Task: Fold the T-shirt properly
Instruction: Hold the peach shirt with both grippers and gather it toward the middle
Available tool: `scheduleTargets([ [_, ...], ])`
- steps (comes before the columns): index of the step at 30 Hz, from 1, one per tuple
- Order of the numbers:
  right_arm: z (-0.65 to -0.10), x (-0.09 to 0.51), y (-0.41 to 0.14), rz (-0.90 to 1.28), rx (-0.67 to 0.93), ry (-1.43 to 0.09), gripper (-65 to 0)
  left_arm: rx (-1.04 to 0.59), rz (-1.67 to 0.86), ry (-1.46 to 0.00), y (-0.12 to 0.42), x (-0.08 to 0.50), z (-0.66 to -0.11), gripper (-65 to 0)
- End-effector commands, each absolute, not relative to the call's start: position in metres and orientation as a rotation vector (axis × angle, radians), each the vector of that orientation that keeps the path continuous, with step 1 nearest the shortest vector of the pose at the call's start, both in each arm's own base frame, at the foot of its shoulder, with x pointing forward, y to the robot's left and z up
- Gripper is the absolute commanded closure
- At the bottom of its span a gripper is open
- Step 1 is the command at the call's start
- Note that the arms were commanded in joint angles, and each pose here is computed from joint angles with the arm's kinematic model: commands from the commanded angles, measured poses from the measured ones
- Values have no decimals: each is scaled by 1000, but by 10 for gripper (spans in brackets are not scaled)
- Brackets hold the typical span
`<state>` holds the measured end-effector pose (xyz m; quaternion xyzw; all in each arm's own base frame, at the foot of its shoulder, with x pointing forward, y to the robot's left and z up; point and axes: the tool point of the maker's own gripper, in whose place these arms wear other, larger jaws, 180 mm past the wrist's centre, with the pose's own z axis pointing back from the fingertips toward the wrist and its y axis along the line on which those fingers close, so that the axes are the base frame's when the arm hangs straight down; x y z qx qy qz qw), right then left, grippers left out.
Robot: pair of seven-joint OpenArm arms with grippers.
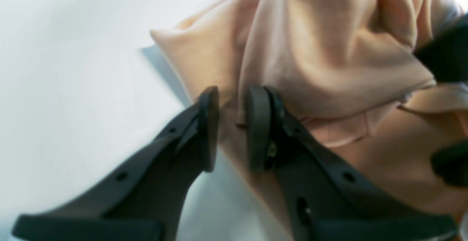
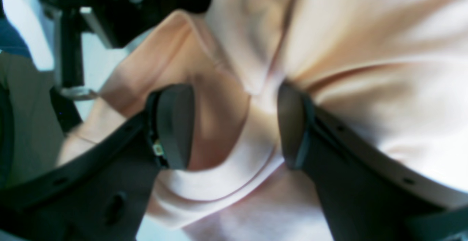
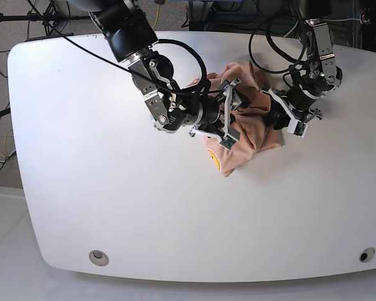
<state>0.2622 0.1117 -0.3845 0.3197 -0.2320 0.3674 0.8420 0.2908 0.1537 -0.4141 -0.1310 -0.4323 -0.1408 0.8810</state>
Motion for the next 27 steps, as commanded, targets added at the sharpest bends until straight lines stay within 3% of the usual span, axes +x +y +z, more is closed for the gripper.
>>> scheduleTargets([
  [1, -363, 272, 126, 778, 719, -552, -346, -261, -300, -921, 156, 297, -407, -123],
  [27, -358, 282, 161, 747, 794, -554, -349, -238, -274, -933, 168, 297, -404, -123],
])
